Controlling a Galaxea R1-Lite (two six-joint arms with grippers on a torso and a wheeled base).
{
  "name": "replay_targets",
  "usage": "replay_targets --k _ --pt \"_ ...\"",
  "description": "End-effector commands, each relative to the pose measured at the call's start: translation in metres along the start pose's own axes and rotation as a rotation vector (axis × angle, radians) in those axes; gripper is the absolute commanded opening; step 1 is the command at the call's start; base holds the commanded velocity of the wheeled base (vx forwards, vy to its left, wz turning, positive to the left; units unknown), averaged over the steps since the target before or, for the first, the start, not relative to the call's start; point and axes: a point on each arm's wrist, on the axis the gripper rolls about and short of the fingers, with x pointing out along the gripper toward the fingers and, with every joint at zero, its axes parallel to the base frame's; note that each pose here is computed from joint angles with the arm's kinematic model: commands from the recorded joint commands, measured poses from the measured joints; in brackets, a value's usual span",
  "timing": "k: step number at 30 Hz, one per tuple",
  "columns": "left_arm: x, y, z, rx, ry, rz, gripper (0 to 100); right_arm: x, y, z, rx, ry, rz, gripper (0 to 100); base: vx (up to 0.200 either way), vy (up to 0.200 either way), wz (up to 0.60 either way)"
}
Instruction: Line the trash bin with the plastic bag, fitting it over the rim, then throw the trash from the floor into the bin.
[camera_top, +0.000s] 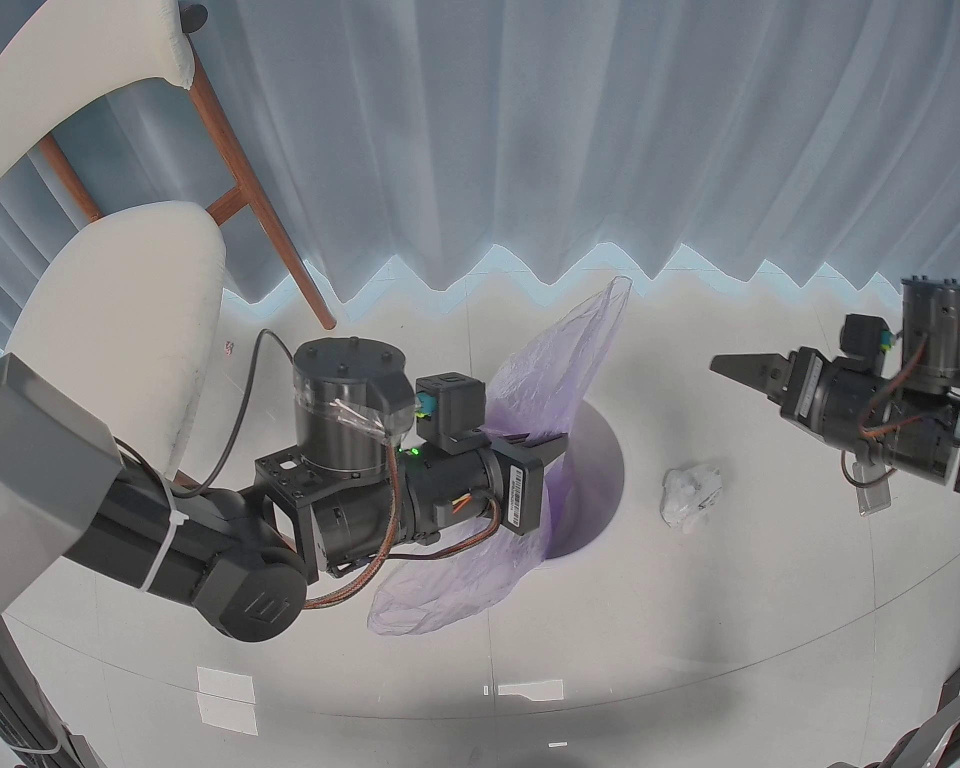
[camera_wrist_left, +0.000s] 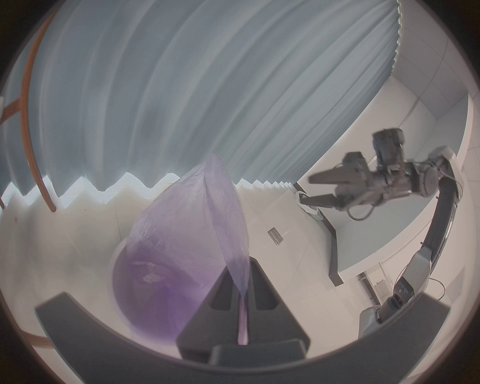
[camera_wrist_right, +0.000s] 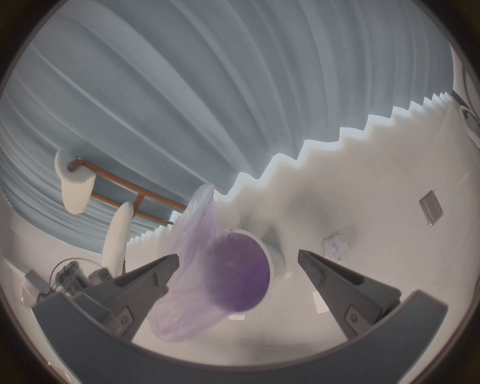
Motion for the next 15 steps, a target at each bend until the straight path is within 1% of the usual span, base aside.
replay_targets --k 1,10,15 --pt "-0.005 0.001 0.002 0.025 -0.002 0.009 0 0.051 0.002 0.003 0.02 0.046 -0.028 100 0.0 0.0 0.0" --pt "-0.004 0.003 -0.003 0.022 0.011 0.021 0 0.074 0.009 0.013 0.008 0.031 -0.01 100 0.0 0.0 0.0" --pt "-0.001 0.002 -0.008 0.02 0.026 0.016 0 0.083 0.016 0.012 -0.001 0.035 0.012 100 0.0 0.0 0.0"
